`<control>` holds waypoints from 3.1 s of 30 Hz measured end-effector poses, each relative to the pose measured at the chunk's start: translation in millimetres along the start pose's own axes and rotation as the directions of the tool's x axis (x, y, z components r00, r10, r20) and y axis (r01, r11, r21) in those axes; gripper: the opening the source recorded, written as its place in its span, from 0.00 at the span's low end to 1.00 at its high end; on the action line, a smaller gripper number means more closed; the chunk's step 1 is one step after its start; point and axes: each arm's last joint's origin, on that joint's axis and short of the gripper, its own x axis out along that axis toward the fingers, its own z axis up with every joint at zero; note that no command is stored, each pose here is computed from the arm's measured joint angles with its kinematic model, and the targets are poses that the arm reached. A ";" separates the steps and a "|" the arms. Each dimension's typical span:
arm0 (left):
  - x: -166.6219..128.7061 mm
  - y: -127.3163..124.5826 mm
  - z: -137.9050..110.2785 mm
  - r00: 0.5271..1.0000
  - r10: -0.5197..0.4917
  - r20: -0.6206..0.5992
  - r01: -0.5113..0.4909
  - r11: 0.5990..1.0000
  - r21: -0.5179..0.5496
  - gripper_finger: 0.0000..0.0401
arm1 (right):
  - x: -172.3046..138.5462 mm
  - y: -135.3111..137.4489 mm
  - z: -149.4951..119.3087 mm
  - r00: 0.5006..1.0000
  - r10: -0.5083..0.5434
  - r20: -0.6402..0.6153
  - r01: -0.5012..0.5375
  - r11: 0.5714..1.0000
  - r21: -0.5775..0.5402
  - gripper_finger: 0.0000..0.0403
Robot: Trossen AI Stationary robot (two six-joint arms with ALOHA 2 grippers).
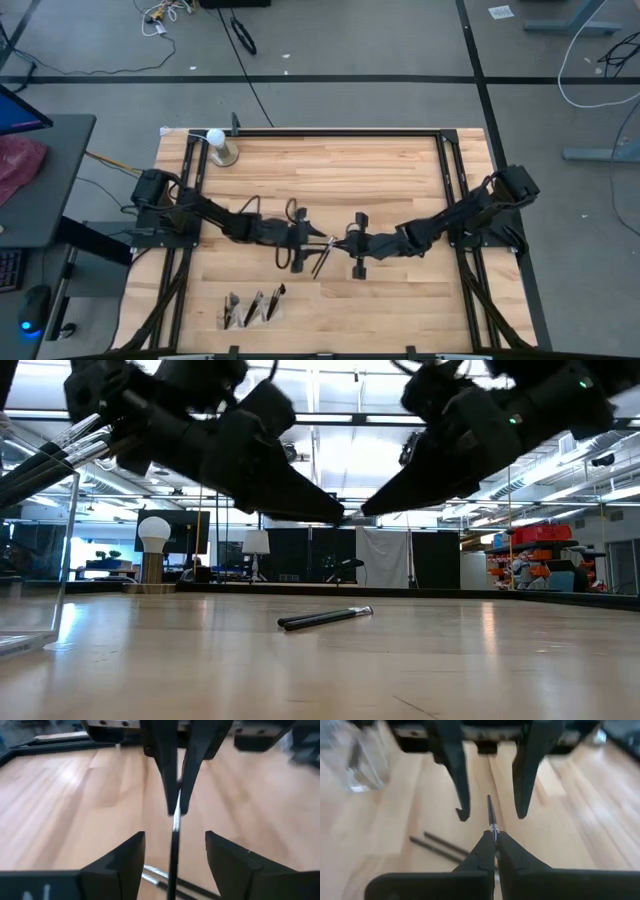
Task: Put items in baskets/containers
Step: Put the black eyeshadow brush into the transparent organizer
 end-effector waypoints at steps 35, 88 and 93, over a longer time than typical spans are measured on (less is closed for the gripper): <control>9.5 -13.5 47.2 0.968 0.161 -0.194 -0.146 0.985 0.089 0.03 | -24.5 -1.9 40.7 0.997 -0.073 0.012 0.073 0.997 0.008 0.18; -119.5 -209.6 11.7 0.955 0.285 0.088 -0.255 0.933 -0.252 0.07 | -99.3 -1.5 -2.2 0.881 -0.048 0.471 0.009 0.996 0.085 0.29; -118.0 -208.3 8.9 0.965 0.256 0.053 -0.236 0.941 -0.244 0.07 | -99.0 -1.4 -2.6 0.883 -0.047 0.467 0.010 0.997 0.081 0.29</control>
